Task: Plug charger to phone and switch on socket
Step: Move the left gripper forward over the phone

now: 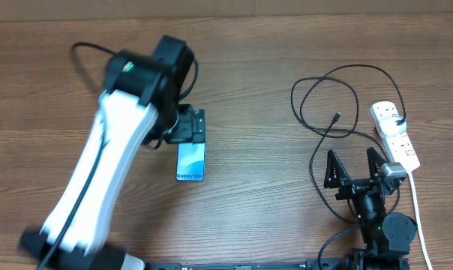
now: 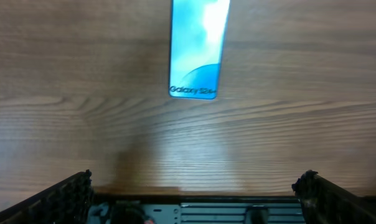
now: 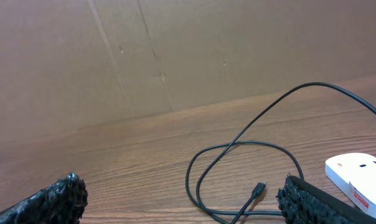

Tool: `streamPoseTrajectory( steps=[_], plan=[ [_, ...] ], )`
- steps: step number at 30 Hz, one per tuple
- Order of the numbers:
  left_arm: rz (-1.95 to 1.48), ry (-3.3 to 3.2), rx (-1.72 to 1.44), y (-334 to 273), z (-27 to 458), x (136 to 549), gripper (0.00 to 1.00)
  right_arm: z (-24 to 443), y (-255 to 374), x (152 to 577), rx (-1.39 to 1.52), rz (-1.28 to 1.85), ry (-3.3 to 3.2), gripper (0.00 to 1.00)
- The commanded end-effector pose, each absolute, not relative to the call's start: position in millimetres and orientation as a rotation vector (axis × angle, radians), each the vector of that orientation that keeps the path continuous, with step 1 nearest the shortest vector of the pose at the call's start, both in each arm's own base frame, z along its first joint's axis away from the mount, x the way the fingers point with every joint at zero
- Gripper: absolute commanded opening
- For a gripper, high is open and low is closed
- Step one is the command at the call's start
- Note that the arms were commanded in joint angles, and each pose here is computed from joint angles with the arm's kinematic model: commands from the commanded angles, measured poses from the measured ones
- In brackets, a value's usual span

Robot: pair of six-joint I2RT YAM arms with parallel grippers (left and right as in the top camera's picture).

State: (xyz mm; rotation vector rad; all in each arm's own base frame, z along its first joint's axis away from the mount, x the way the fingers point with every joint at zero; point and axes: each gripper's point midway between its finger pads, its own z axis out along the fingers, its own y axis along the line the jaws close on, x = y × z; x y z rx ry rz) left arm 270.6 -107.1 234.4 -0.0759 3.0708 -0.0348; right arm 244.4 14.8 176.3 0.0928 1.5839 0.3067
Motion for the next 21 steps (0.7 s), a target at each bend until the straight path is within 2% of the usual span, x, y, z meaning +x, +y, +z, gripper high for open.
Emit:
streamPoseTrajectory(
  steps=[1,4,8,17,21],
  plan=[
    [-0.118,2.835,-0.162,-93,293,250,0.99,175,13,245,0.096,0.294,1.577,1.0],
    [-0.067,2.731,-0.251,-74,311,241,1.0,175,13,245,0.096,0.294,1.577,1.0],
    [-0.051,2.677,-0.386,-63,310,236,1.0,175,13,245,0.096,0.294,1.577,1.0],
    [0.052,2.801,-0.397,-73,235,260,0.99,175,13,245,0.096,0.294,1.577,1.0],
    [0.077,2.828,-0.384,-80,219,276,1.0,175,13,245,0.096,0.294,1.577,1.0]
  ],
)
